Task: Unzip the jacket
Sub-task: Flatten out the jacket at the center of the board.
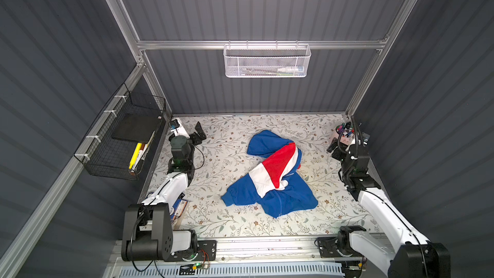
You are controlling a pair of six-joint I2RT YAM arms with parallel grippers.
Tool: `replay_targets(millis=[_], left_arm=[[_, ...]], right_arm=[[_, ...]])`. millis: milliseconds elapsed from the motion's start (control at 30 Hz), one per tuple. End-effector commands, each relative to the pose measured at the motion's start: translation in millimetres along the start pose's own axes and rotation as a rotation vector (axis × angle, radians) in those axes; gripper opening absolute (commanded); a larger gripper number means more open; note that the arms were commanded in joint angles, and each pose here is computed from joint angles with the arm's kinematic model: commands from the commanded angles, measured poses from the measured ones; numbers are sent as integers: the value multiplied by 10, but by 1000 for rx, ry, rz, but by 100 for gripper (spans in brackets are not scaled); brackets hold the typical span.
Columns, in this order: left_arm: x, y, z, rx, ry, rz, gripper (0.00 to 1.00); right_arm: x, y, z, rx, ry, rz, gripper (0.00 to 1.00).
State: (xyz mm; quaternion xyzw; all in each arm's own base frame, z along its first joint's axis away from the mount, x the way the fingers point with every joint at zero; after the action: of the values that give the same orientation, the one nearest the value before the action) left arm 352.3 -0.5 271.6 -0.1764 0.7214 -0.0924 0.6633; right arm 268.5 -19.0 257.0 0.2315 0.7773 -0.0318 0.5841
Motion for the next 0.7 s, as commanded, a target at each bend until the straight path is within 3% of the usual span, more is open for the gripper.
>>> replay_targets(millis=[0, 167, 267, 533, 667], left_arm=[[272, 81, -35, -90, 244, -119, 99], [131, -45, -203, 36, 228, -133, 99], [210, -182, -277, 130, 306, -123, 99], [586, -926, -579, 342, 481, -114, 99], [732, -1171, -690, 403, 537, -118, 99]], right_arm=[[179, -245, -137, 242, 198, 51, 99], [215, -264, -191, 223, 242, 69, 99], [234, -255, -250, 199, 294, 87, 99], [247, 221, -268, -349, 410, 162, 99], [314, 430, -260, -572, 532, 174, 99]])
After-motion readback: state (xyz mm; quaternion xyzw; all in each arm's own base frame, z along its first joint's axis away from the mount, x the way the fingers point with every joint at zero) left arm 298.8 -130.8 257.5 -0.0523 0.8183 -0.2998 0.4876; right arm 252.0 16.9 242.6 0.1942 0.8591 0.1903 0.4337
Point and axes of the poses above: each gripper's point midway between its finger pads, its own z axis out along the fingers, its own y axis along the line the jaws close on, x = y × z, the point moved 9 cm from there along -z, back along the fingers, and after that the axes turned 3 degrees about -z, right-handed, at the moved point
